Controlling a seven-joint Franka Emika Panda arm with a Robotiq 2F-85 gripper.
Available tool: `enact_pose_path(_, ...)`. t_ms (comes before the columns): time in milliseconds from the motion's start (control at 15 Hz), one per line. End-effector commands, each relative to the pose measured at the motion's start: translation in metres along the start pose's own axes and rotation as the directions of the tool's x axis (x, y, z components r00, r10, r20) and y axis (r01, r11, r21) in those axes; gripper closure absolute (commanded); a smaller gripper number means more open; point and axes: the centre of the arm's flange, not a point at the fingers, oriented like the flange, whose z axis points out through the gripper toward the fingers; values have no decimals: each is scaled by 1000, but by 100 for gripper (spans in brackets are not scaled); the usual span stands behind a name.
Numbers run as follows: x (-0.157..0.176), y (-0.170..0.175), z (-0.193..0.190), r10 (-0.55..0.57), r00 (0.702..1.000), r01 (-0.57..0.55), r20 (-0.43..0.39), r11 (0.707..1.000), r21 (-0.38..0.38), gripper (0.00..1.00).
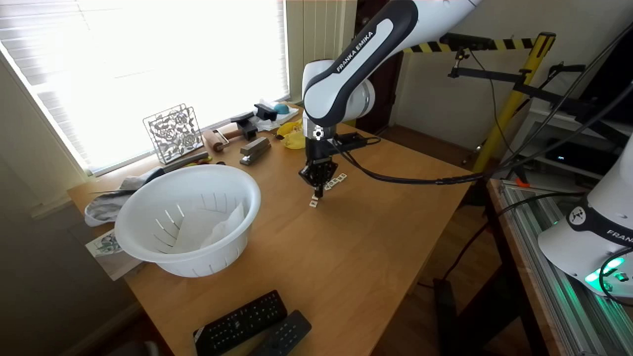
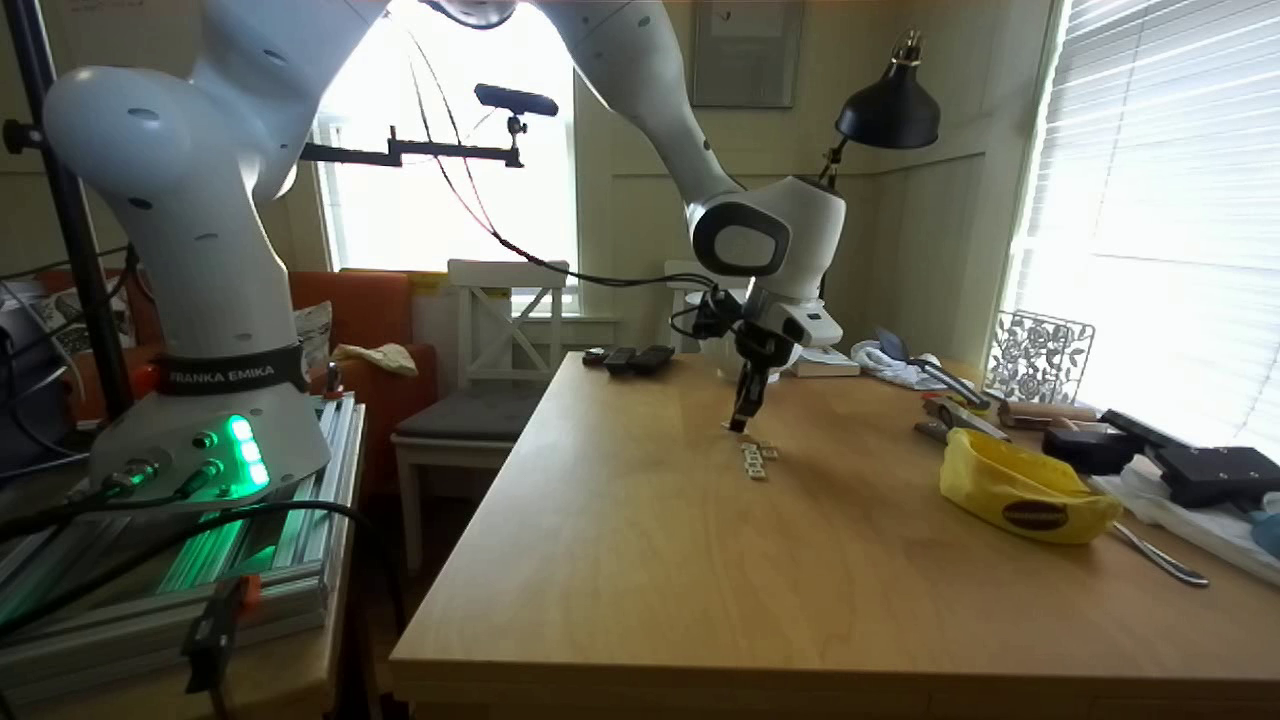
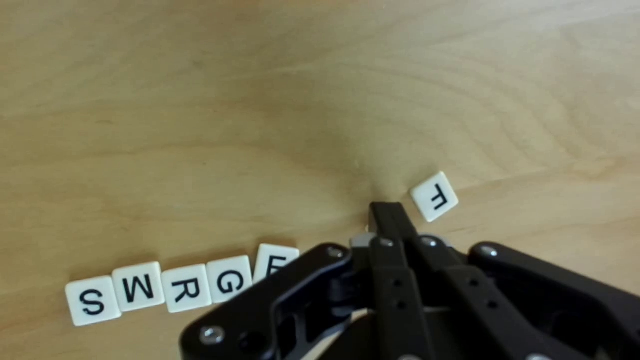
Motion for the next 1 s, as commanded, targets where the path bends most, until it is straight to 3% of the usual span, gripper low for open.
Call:
enact_pose_path(0,4,-3,13,12,1000,-12,9,1000,20,100)
enact_pose_path(933,0,-4,10,6,1000,-6,4,1000,21,100)
